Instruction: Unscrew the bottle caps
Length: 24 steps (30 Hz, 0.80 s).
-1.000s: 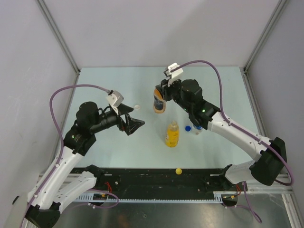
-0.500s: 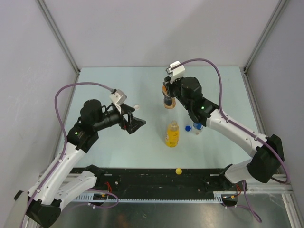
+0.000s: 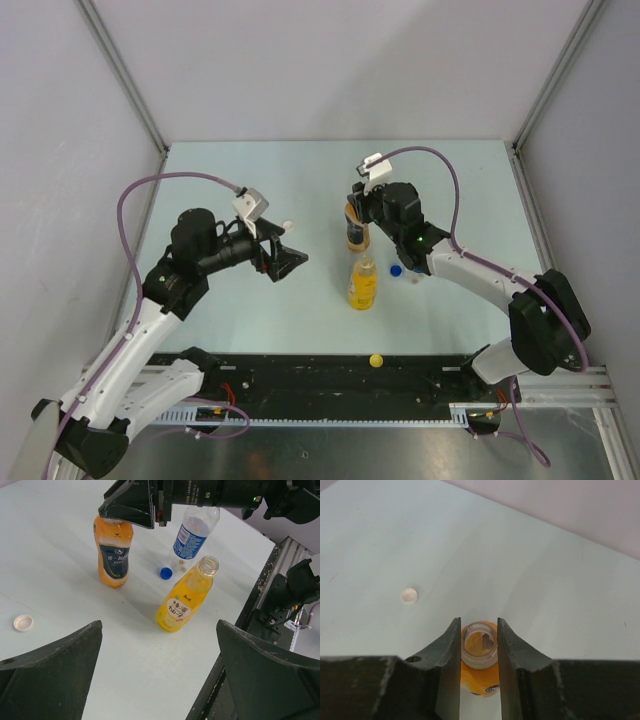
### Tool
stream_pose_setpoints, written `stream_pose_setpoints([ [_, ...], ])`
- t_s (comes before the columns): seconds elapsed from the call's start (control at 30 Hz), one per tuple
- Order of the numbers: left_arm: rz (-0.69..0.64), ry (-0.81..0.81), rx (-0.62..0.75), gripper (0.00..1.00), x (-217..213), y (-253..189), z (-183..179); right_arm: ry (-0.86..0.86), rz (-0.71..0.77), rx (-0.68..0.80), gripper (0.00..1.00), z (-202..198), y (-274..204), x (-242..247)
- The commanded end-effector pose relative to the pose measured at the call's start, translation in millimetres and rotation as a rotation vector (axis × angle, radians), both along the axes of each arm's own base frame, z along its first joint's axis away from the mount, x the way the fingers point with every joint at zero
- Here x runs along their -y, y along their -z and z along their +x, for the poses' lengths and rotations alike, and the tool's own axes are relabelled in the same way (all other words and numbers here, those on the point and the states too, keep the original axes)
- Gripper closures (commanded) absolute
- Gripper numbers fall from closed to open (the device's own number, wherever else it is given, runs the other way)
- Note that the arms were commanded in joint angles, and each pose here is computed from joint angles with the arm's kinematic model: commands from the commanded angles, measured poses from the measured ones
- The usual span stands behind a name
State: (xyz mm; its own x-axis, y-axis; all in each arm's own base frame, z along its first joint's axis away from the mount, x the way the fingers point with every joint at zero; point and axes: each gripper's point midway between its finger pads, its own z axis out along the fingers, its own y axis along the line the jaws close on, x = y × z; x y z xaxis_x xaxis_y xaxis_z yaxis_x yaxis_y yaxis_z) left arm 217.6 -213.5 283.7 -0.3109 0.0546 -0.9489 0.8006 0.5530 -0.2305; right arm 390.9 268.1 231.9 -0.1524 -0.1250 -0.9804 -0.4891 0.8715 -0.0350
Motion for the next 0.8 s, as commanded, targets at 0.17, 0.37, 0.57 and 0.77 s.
stream_pose_setpoints([
  [0.17, 0.003, -0.003, 0.046, 0.0, -1.9, -1.8, 2.4, -0.026, 0.067, 0.014, 0.75, 3.2, 2.7, -8.7],
  [0.37, 0.007, -0.005, 0.043, 0.01, -2.2, 0.4, 3.1, -0.051, 0.121, 0.032, 0.38, -4.0, -11.9, -7.5],
  [0.57, 0.01, 0.001, 0.044, 0.01, -1.7, 2.0, 2.3, -0.107, 0.219, 0.064, 0.13, -15.5, -46.5, -8.0],
  [0.77, 0.011, -0.001, 0.041, 0.01, -2.4, 3.9, 1.7, -0.206, 0.327, 0.1, 0.01, -32.7, -83.3, -11.4],
])
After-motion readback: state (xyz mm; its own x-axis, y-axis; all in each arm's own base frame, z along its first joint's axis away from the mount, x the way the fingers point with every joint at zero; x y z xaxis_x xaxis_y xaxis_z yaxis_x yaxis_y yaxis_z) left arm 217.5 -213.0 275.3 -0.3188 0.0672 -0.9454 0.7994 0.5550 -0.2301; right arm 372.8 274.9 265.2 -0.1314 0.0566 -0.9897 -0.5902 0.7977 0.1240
